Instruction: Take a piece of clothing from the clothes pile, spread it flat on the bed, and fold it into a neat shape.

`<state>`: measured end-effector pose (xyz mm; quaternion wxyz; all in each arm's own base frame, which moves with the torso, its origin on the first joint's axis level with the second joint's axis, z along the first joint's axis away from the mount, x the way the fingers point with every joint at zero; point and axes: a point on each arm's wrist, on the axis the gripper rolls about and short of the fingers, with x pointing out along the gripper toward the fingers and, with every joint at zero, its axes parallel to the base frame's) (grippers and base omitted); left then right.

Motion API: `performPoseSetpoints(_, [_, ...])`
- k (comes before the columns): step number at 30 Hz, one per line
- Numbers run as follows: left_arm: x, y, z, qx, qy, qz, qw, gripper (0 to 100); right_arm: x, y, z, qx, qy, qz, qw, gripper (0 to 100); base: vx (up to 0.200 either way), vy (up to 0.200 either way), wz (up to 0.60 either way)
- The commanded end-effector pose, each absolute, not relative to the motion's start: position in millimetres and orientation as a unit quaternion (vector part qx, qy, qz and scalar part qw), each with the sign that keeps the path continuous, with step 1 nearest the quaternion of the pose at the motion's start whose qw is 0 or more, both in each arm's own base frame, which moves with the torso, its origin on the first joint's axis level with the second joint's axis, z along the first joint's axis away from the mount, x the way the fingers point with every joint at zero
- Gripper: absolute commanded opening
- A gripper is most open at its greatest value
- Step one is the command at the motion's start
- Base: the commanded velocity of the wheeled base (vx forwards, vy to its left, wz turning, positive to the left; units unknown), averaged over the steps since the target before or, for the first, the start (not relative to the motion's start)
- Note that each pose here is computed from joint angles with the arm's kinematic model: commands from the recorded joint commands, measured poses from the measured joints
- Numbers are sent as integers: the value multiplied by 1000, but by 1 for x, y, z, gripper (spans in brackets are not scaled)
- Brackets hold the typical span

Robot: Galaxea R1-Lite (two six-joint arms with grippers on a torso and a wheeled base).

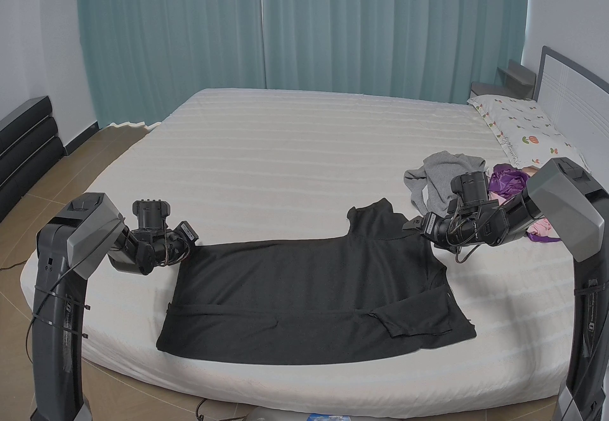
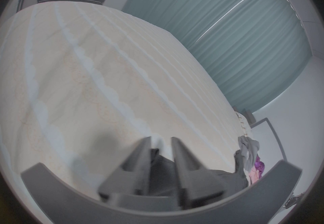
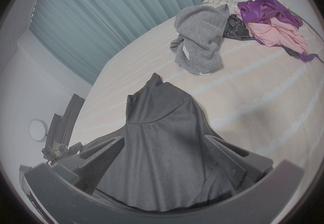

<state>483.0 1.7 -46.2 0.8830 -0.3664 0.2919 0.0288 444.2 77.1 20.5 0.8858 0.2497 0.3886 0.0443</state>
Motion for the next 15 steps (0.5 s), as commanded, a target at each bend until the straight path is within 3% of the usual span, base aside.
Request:
performPoseSetpoints(1, [477, 6, -50, -355, 289, 62, 887, 0, 451, 73, 18, 251, 389, 40, 886, 100, 0, 0, 0])
performPoseSetpoints(15, [475, 18, -36, -354, 237, 102, 899, 0, 467, 75, 7, 247, 379, 42, 891, 100, 0, 0, 0])
